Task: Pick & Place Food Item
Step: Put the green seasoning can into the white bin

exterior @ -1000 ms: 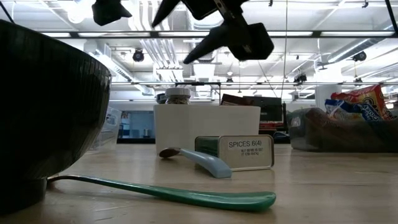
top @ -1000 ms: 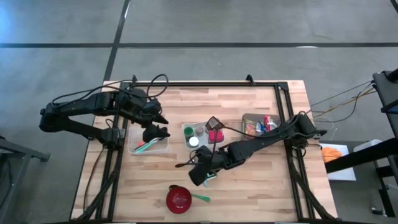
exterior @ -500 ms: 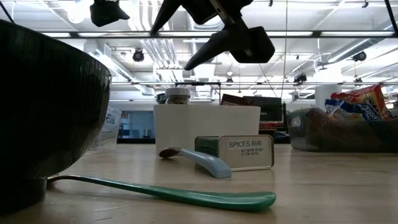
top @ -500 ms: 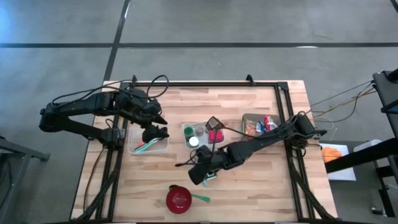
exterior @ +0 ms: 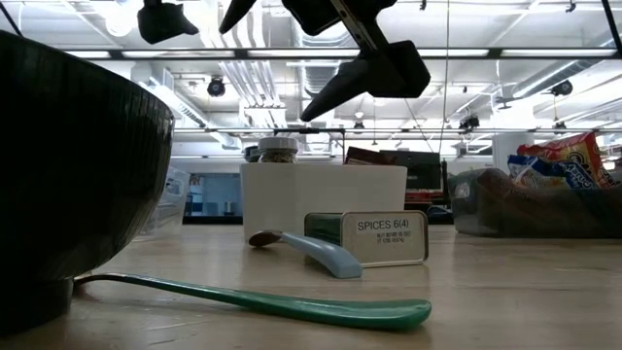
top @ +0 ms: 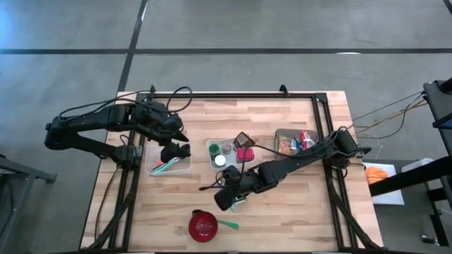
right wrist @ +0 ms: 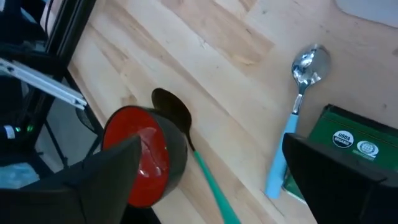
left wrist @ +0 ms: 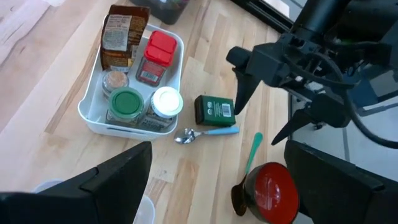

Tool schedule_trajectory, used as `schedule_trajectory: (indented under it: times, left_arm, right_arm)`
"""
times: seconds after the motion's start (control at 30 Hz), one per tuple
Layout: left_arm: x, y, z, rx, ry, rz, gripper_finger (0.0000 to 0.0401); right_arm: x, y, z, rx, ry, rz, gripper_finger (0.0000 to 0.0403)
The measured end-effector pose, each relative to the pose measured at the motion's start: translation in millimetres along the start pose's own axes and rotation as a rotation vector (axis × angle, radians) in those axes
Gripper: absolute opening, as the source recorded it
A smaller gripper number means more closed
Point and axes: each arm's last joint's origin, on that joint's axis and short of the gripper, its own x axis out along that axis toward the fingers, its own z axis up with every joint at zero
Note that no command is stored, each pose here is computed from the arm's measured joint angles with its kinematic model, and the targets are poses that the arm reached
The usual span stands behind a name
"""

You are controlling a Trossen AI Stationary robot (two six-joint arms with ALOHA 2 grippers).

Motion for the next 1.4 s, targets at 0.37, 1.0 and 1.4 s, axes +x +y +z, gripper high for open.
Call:
schedule_trajectory:
  times: [0.37, 1.0, 1.4]
  left_arm:
    - [0, 1, -2, -0.004, 0.016, 0.007, 0.0370]
    - [0, 1, -3, -0.012, 0.034, 0.008, 0.0370]
    - [0, 2, -4, -0.015, 0.043, 0.012, 0.0370]
  right_arm:
    - [-1, -17, -6, 0.223, 0.020, -0.185, 0.0375]
    - [43, -21, -7, 0.109, 0.064, -0.525, 0.0375]
    - [62, -14, -7, 0.102, 0.070, -0.549, 0.0375]
